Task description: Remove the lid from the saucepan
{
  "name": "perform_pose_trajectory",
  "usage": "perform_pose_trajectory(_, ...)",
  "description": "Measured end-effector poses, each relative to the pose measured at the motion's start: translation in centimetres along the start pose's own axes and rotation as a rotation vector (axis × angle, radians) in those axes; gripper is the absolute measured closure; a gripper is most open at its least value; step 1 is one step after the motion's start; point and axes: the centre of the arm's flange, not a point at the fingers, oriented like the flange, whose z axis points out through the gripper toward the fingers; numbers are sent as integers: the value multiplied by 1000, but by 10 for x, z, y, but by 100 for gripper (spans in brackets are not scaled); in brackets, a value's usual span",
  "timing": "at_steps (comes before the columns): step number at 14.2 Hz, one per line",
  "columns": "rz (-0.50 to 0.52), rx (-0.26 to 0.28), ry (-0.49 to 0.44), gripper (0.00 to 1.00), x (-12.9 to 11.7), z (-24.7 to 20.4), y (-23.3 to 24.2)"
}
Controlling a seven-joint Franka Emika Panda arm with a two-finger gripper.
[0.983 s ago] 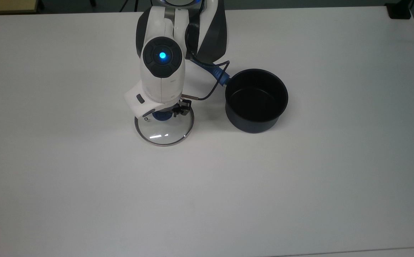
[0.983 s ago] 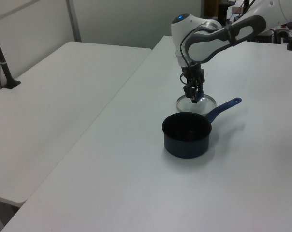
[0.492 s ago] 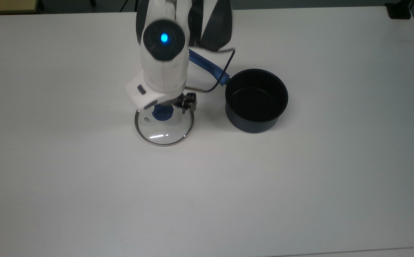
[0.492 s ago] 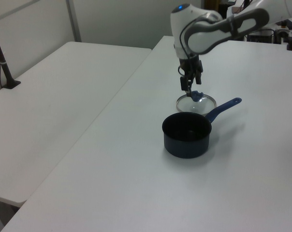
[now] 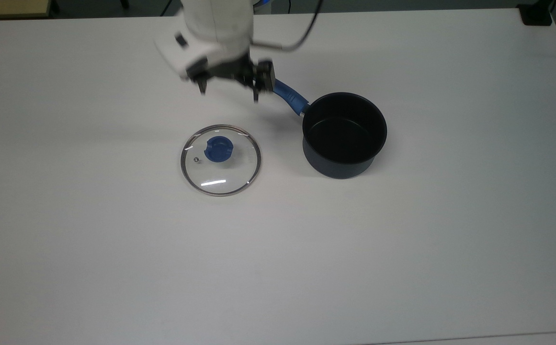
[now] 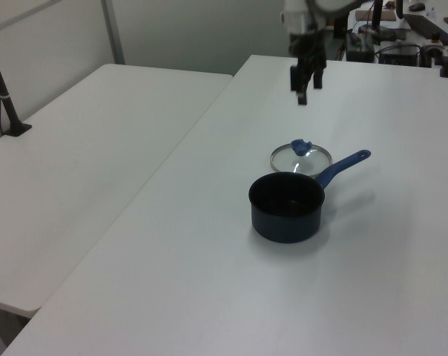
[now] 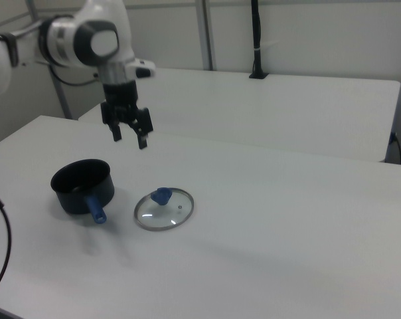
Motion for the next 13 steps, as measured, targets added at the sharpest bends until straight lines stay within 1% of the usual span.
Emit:
perform_pose_trajectory(3,-25,-45,12,0,-30,-37,7)
perform_pose_trajectory(6,-3,-52,37,0,-46,-54,20)
perform_pose_trajectory(9,28,-48,45,0,-51,-60,40)
perform_pose_trajectory(13,38,-47,39,0,-53,-58,46)
